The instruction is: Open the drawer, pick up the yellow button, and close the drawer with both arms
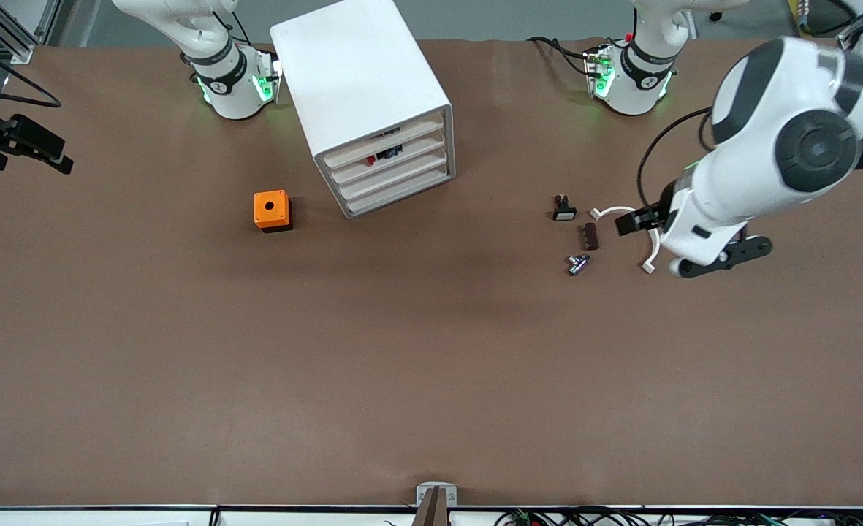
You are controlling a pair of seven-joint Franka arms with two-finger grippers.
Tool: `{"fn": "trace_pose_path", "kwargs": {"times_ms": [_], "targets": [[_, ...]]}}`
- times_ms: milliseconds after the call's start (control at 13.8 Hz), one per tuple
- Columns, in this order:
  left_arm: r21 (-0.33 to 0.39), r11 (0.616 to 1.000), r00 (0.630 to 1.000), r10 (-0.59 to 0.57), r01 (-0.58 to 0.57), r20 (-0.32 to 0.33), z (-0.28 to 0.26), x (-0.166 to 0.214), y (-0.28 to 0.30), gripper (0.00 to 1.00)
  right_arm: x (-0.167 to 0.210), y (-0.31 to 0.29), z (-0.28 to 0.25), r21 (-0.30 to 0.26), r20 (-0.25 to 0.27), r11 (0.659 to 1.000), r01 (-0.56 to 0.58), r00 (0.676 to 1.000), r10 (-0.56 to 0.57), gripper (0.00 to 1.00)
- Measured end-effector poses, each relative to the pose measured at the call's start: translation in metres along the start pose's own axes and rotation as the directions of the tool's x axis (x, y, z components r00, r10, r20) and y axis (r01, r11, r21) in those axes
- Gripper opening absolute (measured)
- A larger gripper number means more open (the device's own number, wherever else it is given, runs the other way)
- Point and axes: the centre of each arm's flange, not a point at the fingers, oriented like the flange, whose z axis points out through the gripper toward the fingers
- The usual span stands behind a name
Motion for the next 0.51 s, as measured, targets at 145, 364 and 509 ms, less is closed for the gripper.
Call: {"fn": "trace_pose_path", "kwargs": {"times_ms": [145, 364, 509], "targets": [[0.009, 0.992, 0.991, -0.129, 0.128, 0.03, 0.03, -0.003, 0.034, 1.0, 0.002, 0.0, 0.001, 0.0, -0.001, 1.0, 0.0, 1.0, 0.0, 1.0], [0.053, 0.938, 0.937, -0.346, 0.344, 0.047, 0.069, -0.014, 0.084, 1.0, 0.002, -0.003, -0.005, 0.002, -0.016, 1.0, -0.011, 1.0, 0.011, 1.0], [0.09, 0.844, 0.842, -0.534, 0.528, 0.07, 0.093, -0.025, 0.114, 1.0, 0.003, -0.021, -0.004, 0.001, -0.019, 1.0, -0.021, 1.0, 0.022, 1.0]]}}
